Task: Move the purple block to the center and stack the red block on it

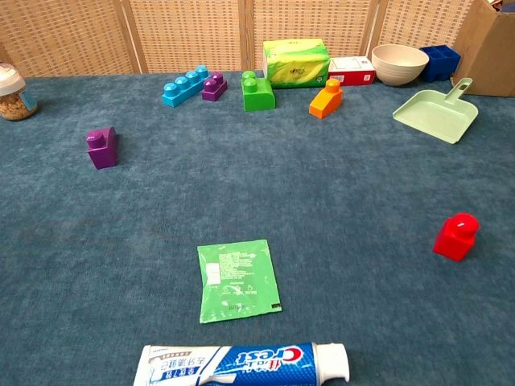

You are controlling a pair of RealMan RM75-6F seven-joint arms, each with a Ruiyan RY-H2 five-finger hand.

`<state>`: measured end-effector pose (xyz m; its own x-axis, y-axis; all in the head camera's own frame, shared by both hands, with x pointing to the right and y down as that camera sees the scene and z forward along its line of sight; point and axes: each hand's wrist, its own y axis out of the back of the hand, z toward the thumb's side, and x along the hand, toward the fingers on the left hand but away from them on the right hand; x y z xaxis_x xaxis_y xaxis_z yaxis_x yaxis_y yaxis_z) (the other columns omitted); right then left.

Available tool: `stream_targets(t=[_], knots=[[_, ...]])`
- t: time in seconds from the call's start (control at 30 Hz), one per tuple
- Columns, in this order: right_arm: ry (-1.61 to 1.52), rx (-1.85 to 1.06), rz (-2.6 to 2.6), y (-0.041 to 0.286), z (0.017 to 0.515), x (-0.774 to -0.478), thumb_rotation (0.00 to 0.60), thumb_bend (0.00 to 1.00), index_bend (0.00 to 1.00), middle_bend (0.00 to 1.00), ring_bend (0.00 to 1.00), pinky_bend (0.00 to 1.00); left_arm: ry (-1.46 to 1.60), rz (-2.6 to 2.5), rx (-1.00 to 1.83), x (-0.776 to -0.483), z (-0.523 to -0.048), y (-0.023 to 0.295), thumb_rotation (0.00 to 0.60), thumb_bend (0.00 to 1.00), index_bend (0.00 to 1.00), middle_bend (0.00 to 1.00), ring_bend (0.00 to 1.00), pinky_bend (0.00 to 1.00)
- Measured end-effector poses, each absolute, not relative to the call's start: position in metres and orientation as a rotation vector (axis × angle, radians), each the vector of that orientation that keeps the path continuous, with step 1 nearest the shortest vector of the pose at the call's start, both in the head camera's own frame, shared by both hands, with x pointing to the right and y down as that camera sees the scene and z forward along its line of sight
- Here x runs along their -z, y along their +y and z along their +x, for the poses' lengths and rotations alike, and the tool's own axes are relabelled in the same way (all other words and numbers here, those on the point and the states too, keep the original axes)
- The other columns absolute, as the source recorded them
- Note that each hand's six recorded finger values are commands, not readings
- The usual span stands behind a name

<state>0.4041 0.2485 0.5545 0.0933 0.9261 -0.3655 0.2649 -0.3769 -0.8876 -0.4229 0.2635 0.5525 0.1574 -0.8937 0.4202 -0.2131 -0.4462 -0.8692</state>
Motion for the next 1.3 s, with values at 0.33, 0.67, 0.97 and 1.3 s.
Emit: stream_targets(t=[0.33,0.67,0.97,1.3], knots=[[-1.185,-1.301,-1.733,0.25,0.404,-0.553,0.6,0.1,0.31,0.26,0.03,0.04,1.039,-1.782,1.308,-0.552,-0.422,0.26,0.6,0.34,0.34,0.18,0.09,0.0],[-1.208,-1.281,-1.721,0.252,0.404,-0.546,0.6,0.1,0.31,0.26,0.03,0.04,0.89,-1.794,1.289,-0.549,-0.432,0.24,0.6,0.34,0.35,0.19,0.09,0.0],[-1.214,-1.295,-1.718,0.252,0.409,-0.548,0.6,0.1,0.31,0.26,0.03,0.04,0.788,-1.826,1.262,-0.558,-0.44,0.214,0.6,0.34,0.33,0.18,0.09,0.0],[-1.232,-1.316,-1.696,0.253,0.42,-0.545,0.6,0.1,0.31,0.26,0.03,0.04,0.655,-1.822,1.246,-0.587,-0.439,0.182,0.6,0.34,0.23,0.13,0.07,0.0]])
